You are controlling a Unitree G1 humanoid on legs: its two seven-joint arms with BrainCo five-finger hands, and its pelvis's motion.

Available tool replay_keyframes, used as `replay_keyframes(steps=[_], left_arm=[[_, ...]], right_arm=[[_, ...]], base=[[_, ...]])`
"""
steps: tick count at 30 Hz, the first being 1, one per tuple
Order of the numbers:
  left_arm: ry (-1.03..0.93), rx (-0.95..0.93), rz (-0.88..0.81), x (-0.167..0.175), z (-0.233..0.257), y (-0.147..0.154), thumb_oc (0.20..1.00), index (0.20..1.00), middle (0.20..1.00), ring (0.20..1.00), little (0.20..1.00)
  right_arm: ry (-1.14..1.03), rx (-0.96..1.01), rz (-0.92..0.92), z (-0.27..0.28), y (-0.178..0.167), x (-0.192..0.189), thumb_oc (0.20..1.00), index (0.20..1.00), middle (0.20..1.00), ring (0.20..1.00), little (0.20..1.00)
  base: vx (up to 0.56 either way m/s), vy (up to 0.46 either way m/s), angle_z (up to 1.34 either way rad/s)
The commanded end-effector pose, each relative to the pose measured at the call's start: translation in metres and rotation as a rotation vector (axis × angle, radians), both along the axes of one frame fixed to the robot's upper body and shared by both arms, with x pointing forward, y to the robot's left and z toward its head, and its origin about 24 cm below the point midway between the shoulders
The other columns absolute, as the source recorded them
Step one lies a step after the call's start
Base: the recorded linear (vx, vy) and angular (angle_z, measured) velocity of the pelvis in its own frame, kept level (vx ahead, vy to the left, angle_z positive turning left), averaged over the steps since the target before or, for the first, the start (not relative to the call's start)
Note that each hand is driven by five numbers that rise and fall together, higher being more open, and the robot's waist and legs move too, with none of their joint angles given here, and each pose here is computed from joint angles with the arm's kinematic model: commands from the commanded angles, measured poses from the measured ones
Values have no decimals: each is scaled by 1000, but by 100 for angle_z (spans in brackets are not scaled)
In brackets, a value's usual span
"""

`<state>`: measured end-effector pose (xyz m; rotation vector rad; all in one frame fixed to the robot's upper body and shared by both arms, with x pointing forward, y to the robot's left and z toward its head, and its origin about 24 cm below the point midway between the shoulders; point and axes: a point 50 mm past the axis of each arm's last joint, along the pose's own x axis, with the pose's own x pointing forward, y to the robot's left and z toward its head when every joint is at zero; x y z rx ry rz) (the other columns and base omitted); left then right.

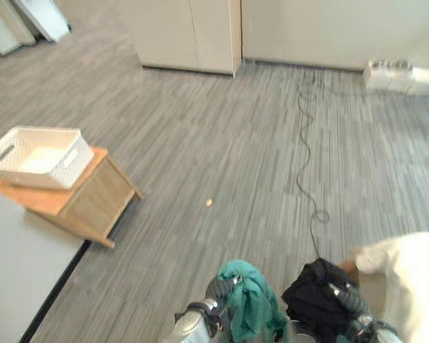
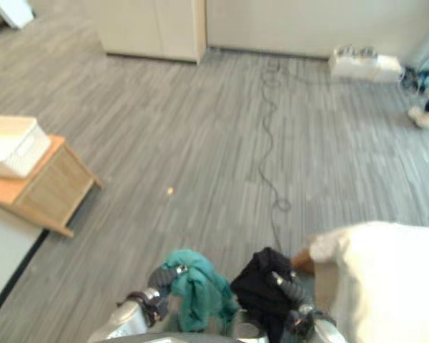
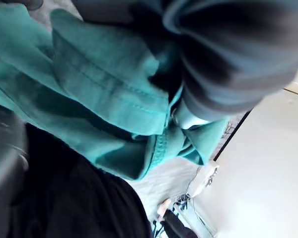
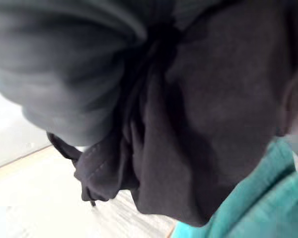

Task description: Tidy up the quilt and then pick up the clothes from the bed and put them into the laundry hamper.

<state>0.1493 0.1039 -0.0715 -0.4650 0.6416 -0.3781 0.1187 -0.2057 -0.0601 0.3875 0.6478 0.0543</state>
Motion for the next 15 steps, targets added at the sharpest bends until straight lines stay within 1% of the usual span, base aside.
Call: replay_keyframes(steps=[1, 4, 7, 10, 13, 15], left_arm=[[-123, -74, 69, 14, 24, 10, 200, 200, 200, 200, 200], [-112, -51, 17, 14, 21, 21, 200, 200, 200, 200, 200], [-129, -39, 7, 8, 19, 27, 200, 200, 200, 200, 200], [-140, -27, 21, 2, 19, 32, 200, 200, 200, 200, 200], [-113, -34, 37, 0, 14, 27, 200, 200, 200, 200, 200], [-125, -56, 21, 1, 21, 24, 200, 200, 200, 200, 200]], right_arm=[[-138, 23, 4, 23, 0, 19, 200, 200, 200, 200, 200], [-161, 41, -44, 25, -4, 21, 200, 200, 200, 200, 200], [-195, 32, -49, 28, -2, 21, 200, 200, 200, 200, 200], [-233, 26, -43, 34, 1, 21, 200, 200, 200, 200, 200], [-221, 33, -34, 28, 7, 25, 200, 200, 200, 200, 200], [-225, 18, -15, 30, 6, 30, 200, 200, 200, 200, 200]], base=[[411, -130, 113], [720, -323, 105], [669, -179, 144], [593, -229, 108], [598, -290, 84], [539, -254, 86]])
